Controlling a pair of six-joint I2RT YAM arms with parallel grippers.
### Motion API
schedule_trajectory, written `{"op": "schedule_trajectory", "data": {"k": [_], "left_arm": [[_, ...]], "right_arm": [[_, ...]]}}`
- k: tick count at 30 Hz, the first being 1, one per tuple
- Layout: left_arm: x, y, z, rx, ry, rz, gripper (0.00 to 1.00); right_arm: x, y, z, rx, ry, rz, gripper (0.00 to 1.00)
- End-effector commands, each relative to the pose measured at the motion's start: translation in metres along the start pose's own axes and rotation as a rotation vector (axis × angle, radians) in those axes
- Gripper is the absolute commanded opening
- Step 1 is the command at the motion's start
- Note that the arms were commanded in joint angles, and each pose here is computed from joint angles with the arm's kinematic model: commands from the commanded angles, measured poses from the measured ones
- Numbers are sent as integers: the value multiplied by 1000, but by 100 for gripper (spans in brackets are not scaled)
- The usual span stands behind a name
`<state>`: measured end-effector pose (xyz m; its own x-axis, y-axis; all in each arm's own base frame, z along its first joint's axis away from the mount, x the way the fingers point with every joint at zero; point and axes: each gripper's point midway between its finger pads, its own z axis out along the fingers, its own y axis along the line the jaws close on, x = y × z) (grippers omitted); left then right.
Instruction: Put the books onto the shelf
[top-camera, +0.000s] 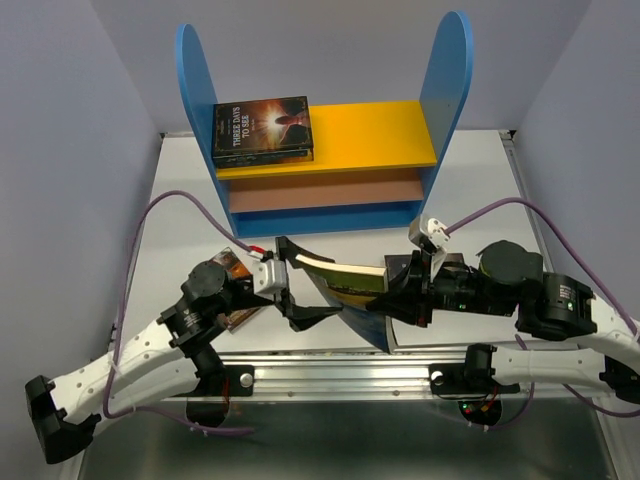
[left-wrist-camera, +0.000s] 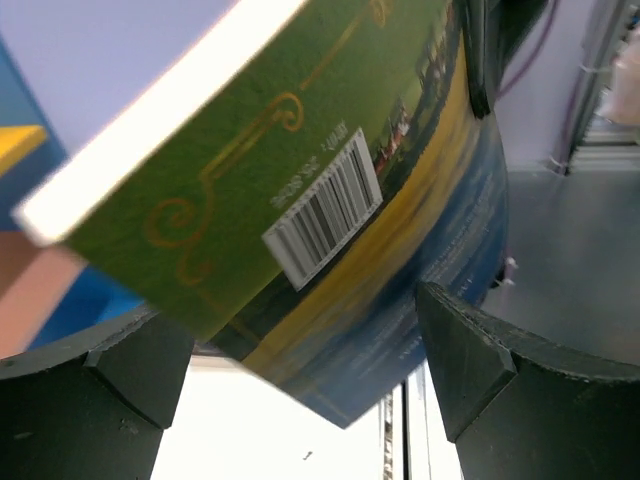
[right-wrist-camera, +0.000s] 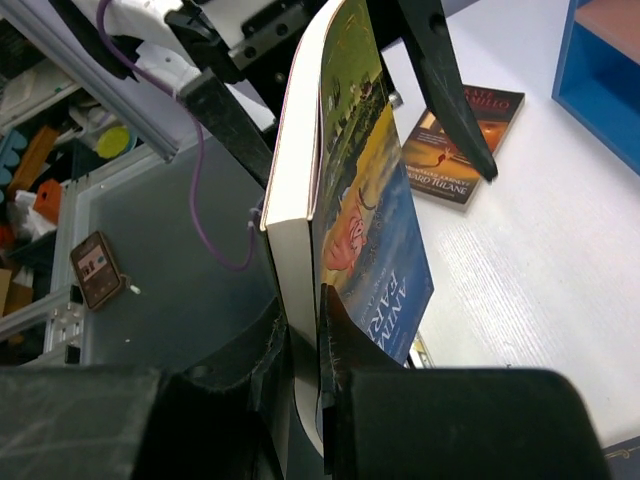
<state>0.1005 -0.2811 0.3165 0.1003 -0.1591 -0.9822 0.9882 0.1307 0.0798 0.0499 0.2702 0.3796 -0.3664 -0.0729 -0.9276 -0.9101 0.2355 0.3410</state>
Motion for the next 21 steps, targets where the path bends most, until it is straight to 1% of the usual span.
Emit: {"op": "schedule_trajectory", "data": {"k": [1, 2, 3, 4, 5, 7, 8, 9, 11, 12, 13, 14, 15, 16, 17, 18, 19, 21], "left_arm": [[-23, -20, 11, 160, -73, 43, 98], [-27, -24, 12, 187, -80, 47, 92], [-27, -25, 12, 194, -79, 46, 85], [-32, -26, 12, 194, -90, 46, 76], [-35, -26, 10, 190, -98, 46, 47], [-44, -24, 6, 164, -122, 46, 19], [-47, -24, 4, 147, -129, 15, 3], [-49, -16, 4, 92, -139, -1, 0], [-55, -10, 0, 37, -154, -32, 0], [-57, 1, -1, -31, -164, -46, 0], [-58, 7, -3, -71, -163, -64, 0], [-61, 15, -4, -116, -165, -78, 0], [-63, 35, -6, -235, -171, -114, 0], [-67, 48, -9, -313, -145, -137, 0], [-62, 62, -8, -390, -108, -165, 0], [-71, 87, -18, -548, -76, -191, 0], [-64, 104, -18, -643, -21, -211, 0], [-72, 128, -27, -791, 25, -199, 0]], "right_arm": [[-57, 26, -16, -92, -180, -35, 1], [-58, 17, -16, -38, -194, -31, 1], [-58, 16, -16, -38, -194, -32, 1], [-58, 5, -16, 21, -203, -32, 1], [-60, -2, -16, 60, -217, -33, 1], [-60, -17, -17, 139, -231, -35, 1], [-61, -21, -18, 165, -240, -34, 1], [-62, -26, -20, 188, -246, -40, 1], [-61, -43, -24, 280, -256, -37, 1], [-60, -48, -26, 311, -260, -38, 5], [-61, -62, -31, 389, -274, -34, 11], [-59, -71, -34, 443, -276, -23, 25], [-57, -81, -37, 497, -280, -14, 69], [-55, -99, -46, 613, -293, 6, 90], [-54, -108, -51, 672, -300, 16, 100], [-50, -123, -60, 779, -305, 28, 100], [-48, -129, -64, 822, -304, 33, 100], [-47, -136, -72, 886, -306, 44, 100]]}}
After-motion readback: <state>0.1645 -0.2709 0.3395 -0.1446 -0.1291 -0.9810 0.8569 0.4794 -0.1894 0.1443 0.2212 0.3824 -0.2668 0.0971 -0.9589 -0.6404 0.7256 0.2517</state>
